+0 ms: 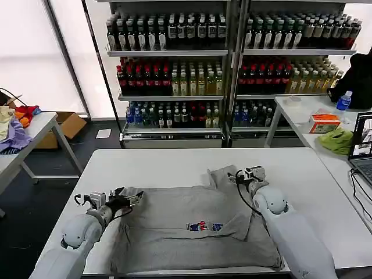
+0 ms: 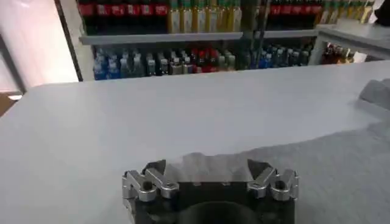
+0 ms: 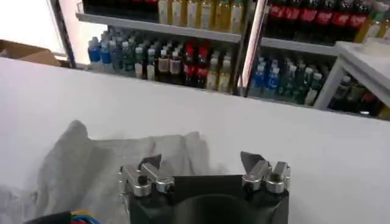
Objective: Fold and organize the clothes.
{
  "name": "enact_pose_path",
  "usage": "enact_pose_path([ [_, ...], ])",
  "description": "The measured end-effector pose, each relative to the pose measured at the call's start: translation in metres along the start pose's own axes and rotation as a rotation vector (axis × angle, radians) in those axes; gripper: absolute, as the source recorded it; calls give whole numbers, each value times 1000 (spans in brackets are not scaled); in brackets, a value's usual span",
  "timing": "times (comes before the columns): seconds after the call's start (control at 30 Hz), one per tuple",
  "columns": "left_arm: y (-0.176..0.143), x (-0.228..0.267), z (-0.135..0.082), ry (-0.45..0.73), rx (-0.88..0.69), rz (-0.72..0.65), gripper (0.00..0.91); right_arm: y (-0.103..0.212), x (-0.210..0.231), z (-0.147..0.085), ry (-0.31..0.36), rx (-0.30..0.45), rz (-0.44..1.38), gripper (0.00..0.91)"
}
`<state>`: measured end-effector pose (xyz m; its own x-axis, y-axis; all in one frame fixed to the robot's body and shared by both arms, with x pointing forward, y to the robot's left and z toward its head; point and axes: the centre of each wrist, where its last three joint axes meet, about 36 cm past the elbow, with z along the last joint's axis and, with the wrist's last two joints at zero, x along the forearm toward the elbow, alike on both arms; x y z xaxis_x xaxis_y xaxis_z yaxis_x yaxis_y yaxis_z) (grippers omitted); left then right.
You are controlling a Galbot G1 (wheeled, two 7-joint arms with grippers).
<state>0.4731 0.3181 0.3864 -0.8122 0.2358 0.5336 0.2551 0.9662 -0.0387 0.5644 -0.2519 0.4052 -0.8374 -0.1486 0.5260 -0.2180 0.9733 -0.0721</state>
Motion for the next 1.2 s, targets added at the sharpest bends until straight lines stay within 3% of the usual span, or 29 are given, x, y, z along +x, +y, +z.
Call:
enact_pose_path([
  [0.03, -1, -1, 1, 3, -1, -1, 534, 2, -1, 1, 1, -1, -2, 756],
  [0.07, -1, -1, 1, 6, 0, -2, 464, 3, -2, 1, 3, -2, -5, 655],
  [0.1, -2, -2, 2, 8, 2, -1, 282, 5, -2, 2, 4, -3, -8, 524],
  [0.13, -2, -2, 3, 10, 2, -1, 282, 6, -3, 3, 5, -2, -10, 151],
  [0.17, -3, -3, 4, 12, 1, -1, 141, 8, -4, 3, 7, -3, -11, 0],
  [0.23, -4, -3, 5, 16, 0, 0, 20, 11, -5, 5, 7, -8, -16, 0],
  [0.27, -4, -2, 6, 18, 0, 0, 10, 13, -5, 5, 7, -10, -16, 0],
  [0.87, -12, -2, 2, -9, 27, 16, 10, 19, 3, 6, -10, -52, 11, 0],
  [1.2, -11, 5, -4, -82, 30, 9, 0, 23, 15, -3, -60, -80, 22, 0],
])
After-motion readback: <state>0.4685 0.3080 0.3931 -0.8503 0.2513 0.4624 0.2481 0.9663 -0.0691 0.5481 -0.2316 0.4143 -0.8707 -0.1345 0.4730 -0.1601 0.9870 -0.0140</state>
